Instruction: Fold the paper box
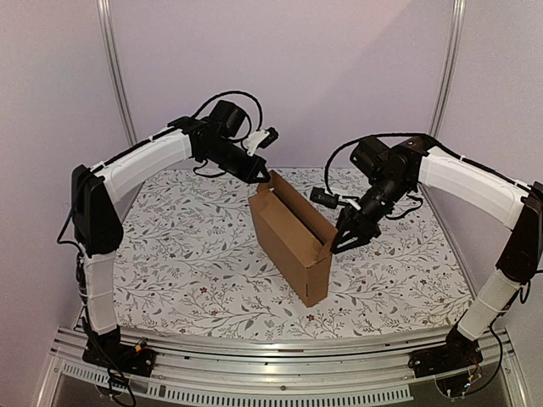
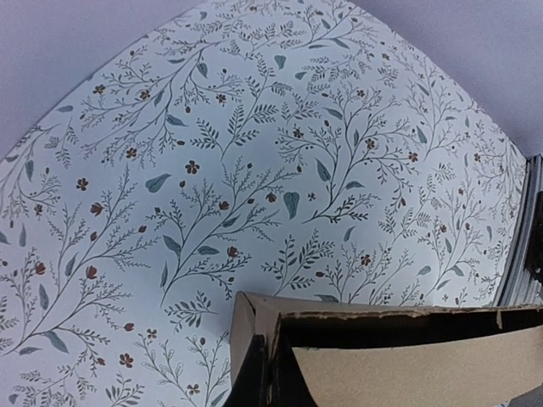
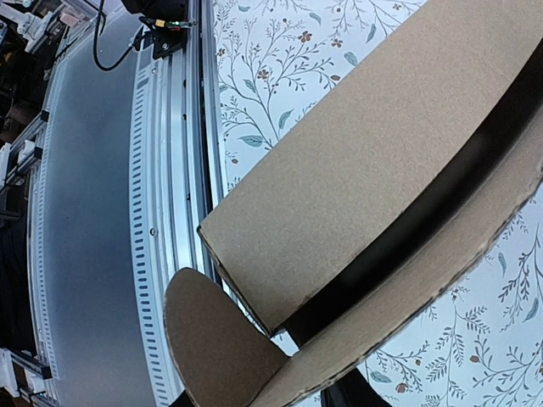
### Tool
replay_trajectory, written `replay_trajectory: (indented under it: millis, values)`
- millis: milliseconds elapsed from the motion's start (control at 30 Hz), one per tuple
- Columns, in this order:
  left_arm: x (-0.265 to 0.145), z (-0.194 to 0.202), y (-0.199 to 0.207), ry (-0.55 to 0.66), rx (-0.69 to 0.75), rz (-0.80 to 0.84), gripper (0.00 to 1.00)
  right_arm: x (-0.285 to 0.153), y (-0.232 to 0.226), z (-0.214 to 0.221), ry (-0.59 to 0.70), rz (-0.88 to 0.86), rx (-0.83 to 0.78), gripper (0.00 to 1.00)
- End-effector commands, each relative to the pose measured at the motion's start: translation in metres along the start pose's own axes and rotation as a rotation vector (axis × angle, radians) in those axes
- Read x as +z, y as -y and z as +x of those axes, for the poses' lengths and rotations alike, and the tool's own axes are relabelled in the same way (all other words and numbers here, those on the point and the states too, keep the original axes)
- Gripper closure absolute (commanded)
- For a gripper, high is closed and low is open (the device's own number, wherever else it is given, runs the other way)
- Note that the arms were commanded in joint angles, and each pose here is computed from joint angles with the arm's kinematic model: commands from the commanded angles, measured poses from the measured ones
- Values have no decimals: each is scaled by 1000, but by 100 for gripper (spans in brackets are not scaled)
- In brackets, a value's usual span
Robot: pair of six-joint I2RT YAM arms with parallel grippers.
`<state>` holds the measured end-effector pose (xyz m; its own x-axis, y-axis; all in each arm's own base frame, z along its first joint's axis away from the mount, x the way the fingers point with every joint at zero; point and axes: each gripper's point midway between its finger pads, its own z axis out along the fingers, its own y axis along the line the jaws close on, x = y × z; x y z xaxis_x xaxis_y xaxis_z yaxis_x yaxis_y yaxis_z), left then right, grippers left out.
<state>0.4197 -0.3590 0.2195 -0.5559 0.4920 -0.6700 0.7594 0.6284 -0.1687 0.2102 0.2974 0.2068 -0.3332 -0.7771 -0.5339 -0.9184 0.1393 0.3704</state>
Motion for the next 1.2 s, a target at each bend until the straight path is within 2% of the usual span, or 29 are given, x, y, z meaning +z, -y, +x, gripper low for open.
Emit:
replay_trajectory:
  millis: [0, 533, 833, 1167]
  values:
    - [9, 41, -1, -124, -19, -1, 100, 1, 5, -2, -9, 17, 3, 66]
    - [11, 53, -3, -116, -28, -10, 100, -4, 0, -2, -48, 74, -72, 66]
    - [12, 62, -4, -120, -32, -7, 100, -26, -9, -10, -44, 111, -146, 66]
    - [10, 63, -4, -107, -31, -13, 100, -20, -13, -8, -100, 136, -193, 67]
